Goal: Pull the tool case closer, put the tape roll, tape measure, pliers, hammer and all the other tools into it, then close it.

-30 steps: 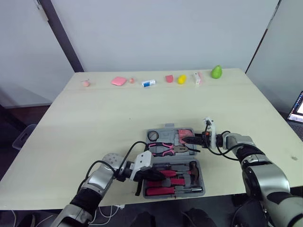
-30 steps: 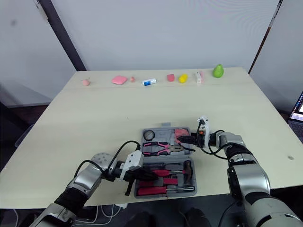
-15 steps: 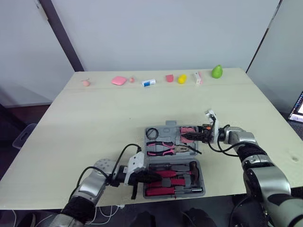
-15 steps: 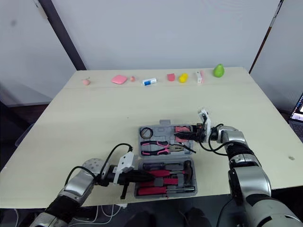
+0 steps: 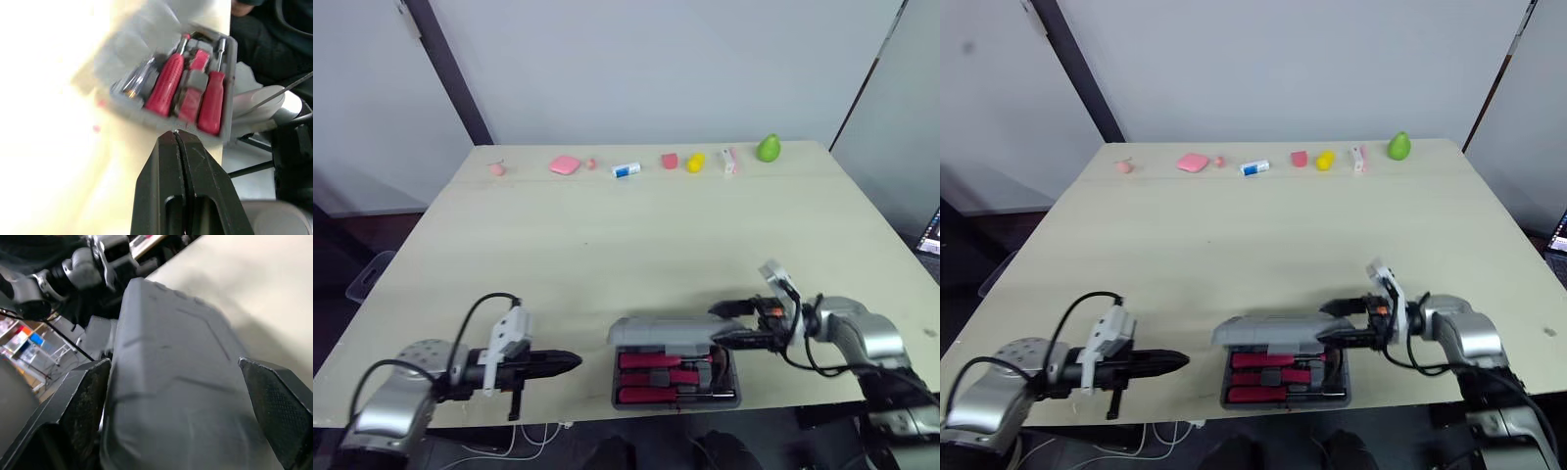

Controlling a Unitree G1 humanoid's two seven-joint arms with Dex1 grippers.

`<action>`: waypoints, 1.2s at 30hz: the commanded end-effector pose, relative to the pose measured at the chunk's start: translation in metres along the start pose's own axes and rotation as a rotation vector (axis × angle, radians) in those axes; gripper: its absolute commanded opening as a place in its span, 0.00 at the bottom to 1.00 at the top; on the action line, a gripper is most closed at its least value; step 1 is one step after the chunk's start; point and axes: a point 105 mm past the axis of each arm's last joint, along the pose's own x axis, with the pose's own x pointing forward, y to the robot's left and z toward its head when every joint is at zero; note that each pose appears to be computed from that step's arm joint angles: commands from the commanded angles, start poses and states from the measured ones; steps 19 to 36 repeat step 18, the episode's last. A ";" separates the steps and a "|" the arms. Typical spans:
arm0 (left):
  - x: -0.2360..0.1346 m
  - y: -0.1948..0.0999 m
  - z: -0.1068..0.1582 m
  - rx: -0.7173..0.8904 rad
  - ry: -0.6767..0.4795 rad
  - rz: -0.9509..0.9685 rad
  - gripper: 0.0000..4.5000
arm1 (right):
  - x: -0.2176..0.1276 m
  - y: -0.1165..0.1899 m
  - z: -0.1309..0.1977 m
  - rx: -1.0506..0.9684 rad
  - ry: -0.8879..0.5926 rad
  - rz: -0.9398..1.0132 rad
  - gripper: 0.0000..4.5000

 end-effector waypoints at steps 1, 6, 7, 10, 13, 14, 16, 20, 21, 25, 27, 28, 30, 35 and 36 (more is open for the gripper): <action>-0.024 0.013 0.006 -0.005 -0.026 0.120 0.00 | -0.021 0.010 0.010 -0.132 -0.033 -0.118 0.98; -0.032 0.025 0.021 0.024 -0.090 0.232 0.40 | -0.050 0.017 -0.001 -0.248 -0.067 -0.326 1.00; -0.033 0.026 0.024 0.042 -0.094 0.259 0.45 | -0.056 0.018 -0.002 -0.267 -0.075 -0.360 1.00; -0.034 0.026 0.028 0.038 -0.099 0.293 0.76 | -0.072 0.019 -0.009 -0.306 -0.068 -0.445 1.00; -0.035 0.026 0.027 0.039 -0.080 0.318 0.99 | -0.086 0.021 -0.015 -0.321 -0.062 -0.496 1.00; -0.035 0.026 0.026 0.042 -0.070 0.328 0.99 | -0.089 0.022 -0.017 -0.321 -0.062 -0.503 1.00; -0.036 0.026 0.024 0.047 -0.059 0.345 0.99 | -0.095 0.022 -0.020 -0.321 -0.062 -0.524 1.00; -0.036 0.025 0.024 0.048 -0.064 0.340 0.99 | -0.103 0.023 -0.027 -0.329 -0.043 -0.543 1.00; -0.036 0.025 0.024 0.048 -0.064 0.340 0.99 | -0.103 0.023 -0.027 -0.329 -0.043 -0.543 1.00; -0.036 0.025 0.024 0.048 -0.064 0.340 0.99 | -0.103 0.023 -0.027 -0.329 -0.043 -0.543 1.00; -0.036 0.025 0.024 0.048 -0.064 0.340 0.99 | -0.103 0.023 -0.027 -0.329 -0.043 -0.543 1.00; -0.036 0.025 0.024 0.048 -0.064 0.340 0.99 | -0.103 0.023 -0.027 -0.329 -0.043 -0.543 1.00; -0.036 0.025 0.024 0.048 -0.064 0.340 0.99 | -0.103 0.023 -0.027 -0.329 -0.043 -0.543 1.00; -0.036 0.025 0.024 0.048 -0.064 0.340 0.99 | -0.103 0.023 -0.027 -0.329 -0.043 -0.543 1.00; -0.036 0.025 0.024 0.048 -0.064 0.340 0.99 | -0.103 0.023 -0.027 -0.329 -0.043 -0.543 1.00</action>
